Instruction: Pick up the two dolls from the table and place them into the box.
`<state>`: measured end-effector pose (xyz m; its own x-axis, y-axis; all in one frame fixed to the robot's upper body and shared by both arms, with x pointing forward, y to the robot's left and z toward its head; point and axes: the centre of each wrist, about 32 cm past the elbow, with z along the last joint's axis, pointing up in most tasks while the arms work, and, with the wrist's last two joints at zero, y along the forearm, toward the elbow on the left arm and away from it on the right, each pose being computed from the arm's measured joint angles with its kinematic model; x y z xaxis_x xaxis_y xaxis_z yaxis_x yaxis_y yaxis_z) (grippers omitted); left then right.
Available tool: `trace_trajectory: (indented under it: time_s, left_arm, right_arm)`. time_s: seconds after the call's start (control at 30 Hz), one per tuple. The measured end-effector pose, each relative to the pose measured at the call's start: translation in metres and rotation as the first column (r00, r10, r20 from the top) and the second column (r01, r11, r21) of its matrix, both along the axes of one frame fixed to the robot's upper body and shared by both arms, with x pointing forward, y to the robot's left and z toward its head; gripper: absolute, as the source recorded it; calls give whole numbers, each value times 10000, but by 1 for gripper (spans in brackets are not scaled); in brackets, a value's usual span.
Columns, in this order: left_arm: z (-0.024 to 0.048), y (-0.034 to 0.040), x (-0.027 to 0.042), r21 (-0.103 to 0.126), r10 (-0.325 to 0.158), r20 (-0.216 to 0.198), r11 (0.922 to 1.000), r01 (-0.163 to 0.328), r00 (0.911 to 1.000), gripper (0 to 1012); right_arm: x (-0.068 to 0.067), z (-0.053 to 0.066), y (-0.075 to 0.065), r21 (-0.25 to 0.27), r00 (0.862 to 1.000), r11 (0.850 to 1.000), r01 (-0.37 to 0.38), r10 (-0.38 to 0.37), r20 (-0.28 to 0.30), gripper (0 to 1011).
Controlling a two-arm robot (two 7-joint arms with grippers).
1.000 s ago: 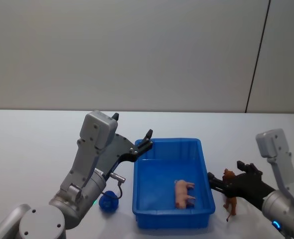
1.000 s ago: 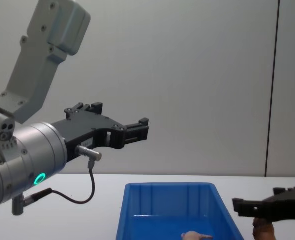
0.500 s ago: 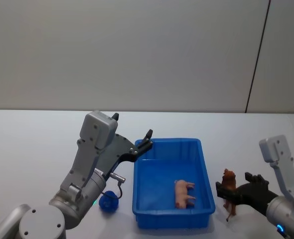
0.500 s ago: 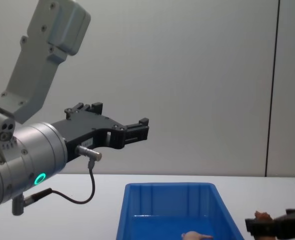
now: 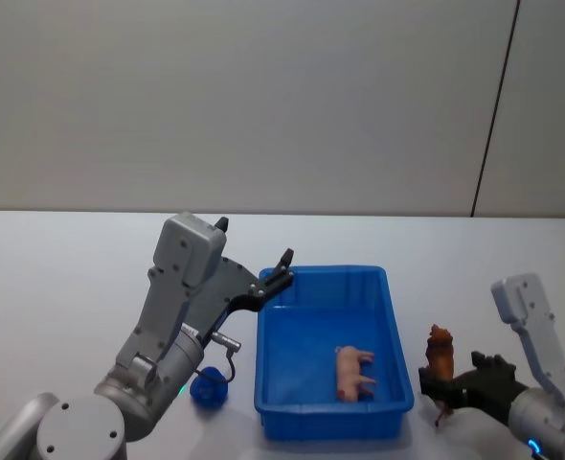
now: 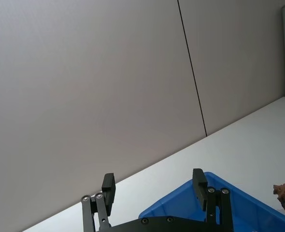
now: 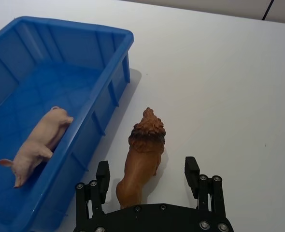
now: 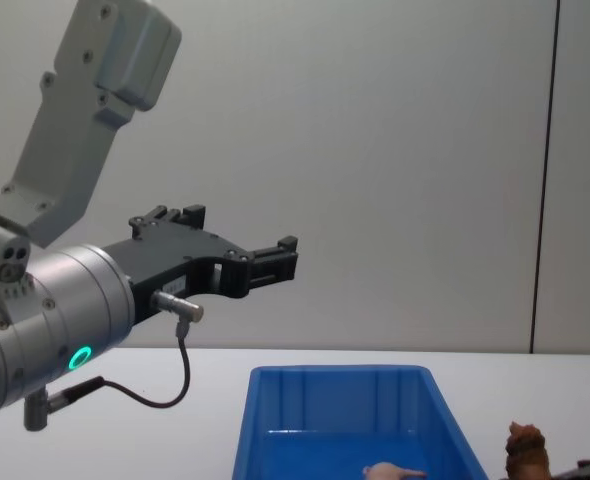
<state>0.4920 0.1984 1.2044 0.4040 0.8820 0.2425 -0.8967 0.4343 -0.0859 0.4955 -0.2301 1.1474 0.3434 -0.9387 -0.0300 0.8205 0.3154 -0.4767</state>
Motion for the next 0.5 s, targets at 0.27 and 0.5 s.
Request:
trace_trajectory:
  time_s: [0.27,0.5]
  left_arm:
    - [0,0,0,0,0,0,10000,0,10000,1001]
    - [0,0,0,0,0,0,10000,0,10000,1001]
  right_arm:
    - [19,-33,13,-1,9997,10000,42,-42,-246,779]
    - [34,-29,25,97,9994,9999,65,-62,-348,567]
